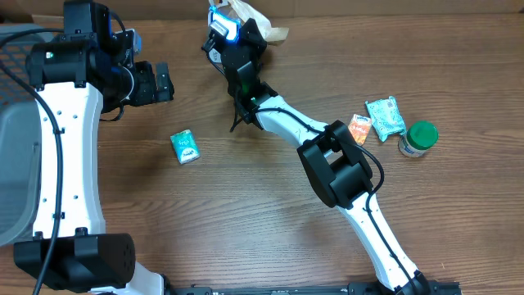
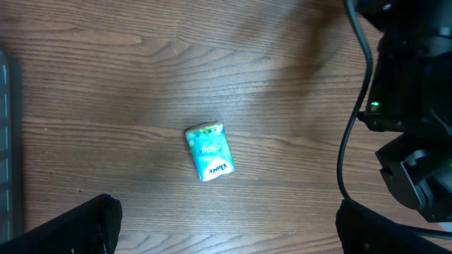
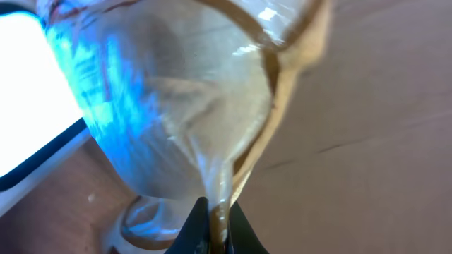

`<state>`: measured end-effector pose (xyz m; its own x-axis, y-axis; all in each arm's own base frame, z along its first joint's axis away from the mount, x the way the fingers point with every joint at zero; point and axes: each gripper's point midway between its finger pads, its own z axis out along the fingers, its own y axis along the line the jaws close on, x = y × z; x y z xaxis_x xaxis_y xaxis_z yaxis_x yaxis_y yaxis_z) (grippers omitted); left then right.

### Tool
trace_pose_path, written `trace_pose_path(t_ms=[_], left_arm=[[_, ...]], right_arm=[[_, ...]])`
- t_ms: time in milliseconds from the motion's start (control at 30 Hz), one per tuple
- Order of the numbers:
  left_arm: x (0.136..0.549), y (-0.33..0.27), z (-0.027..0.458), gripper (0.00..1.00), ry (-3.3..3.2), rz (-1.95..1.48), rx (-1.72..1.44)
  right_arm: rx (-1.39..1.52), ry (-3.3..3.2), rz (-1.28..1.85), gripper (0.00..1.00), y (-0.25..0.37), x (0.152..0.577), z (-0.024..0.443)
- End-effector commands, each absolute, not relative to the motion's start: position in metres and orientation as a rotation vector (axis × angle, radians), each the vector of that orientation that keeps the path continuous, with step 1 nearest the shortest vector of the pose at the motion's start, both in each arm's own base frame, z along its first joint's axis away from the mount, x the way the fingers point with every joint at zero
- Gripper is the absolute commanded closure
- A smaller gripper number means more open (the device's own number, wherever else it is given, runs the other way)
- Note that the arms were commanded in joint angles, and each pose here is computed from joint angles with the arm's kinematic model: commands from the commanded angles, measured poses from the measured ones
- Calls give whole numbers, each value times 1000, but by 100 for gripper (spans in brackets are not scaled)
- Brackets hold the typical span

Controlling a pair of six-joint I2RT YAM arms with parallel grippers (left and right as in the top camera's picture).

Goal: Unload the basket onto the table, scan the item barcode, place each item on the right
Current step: 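Hold the bread bag in front of the scanner with the right gripper, then carry the bread bag right and drop it beside the jar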

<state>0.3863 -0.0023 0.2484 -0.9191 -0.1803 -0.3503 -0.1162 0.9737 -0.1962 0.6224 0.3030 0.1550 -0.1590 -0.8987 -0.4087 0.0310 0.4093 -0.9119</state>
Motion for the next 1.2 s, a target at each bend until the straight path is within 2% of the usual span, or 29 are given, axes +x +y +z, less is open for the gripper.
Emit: trace_pose_path(t_ms=[0,533,667,900,1033,1167], left_arm=[[388,-6,259,0,2716,-251,-187],[388,-6,259,1,2716,-251,-187],[388,-6,259,1,2716,-251,-187],[388,-6,259,1,2716,-251,-187],[388,-6,259,0,2716,-251,-187],[388,-6,259,0,2716,-251,-187]], right_arm=[[-758,1452,-1003,96,304,622,182],[-683,1443,-1052,96,294,619,202],[-534,1458,-984,96,285,612,236],[-349,1531,-857,96,255,582,333],[-353,1663,-673,96,244,553,359],[-333,1859,-356,96,232,507,367]])
